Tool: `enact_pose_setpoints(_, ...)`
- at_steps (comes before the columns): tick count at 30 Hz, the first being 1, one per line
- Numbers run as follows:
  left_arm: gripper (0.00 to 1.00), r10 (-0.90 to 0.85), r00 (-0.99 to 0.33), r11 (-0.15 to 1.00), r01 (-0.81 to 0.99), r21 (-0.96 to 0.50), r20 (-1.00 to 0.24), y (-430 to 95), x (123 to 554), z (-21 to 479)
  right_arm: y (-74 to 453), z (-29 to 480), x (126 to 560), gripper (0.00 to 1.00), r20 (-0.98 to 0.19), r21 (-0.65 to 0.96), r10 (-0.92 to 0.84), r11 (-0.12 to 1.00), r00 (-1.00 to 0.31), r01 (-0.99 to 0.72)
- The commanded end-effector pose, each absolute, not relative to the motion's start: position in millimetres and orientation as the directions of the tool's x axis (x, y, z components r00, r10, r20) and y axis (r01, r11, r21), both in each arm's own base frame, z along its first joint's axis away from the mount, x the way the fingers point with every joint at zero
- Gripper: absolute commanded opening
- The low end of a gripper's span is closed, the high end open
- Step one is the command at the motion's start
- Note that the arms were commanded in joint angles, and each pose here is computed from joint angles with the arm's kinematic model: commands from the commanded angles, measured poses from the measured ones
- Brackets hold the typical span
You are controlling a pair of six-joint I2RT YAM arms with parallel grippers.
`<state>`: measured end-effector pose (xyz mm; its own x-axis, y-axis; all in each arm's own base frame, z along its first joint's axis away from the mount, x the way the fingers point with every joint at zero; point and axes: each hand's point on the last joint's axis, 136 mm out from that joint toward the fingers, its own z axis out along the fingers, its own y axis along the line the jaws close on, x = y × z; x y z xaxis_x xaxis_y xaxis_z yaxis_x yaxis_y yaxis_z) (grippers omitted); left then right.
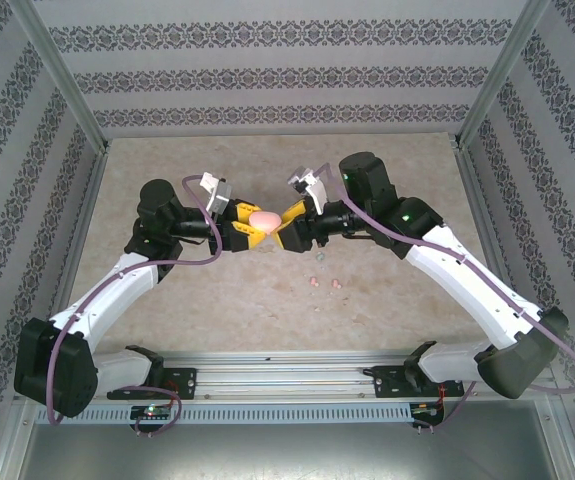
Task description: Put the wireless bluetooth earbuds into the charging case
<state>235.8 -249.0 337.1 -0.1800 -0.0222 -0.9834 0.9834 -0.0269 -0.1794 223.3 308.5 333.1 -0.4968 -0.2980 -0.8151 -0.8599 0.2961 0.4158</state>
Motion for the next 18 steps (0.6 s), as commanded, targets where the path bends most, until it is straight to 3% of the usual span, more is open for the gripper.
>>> enact_pose_setpoints(1,0.14,-0.030,-0.143,-0.059,0.988,-0.141,-0.989,-245.8,227.3,352.6,313.8,345.2,227.9,0.54,-0.840,0.394,-0.277,0.280,-0.467,-0.875)
enact_pose_setpoints(10,0.14,-0.043,-0.159,-0.066,0.986,-0.156,-0.986,-246.4,227.1,346.5,310.7,350.4,237.2,0.52,-0.837,0.433,-0.217,0.301,-0.503,-0.850)
enact_pose_setpoints(18,0.14,-0.044,-0.159,-0.065,0.986,-0.156,-0.986,-246.3,226.8,343.6,310.4,351.7,246.1,0.59,-0.826,0.470,-0.177,0.309,-0.536,-0.826)
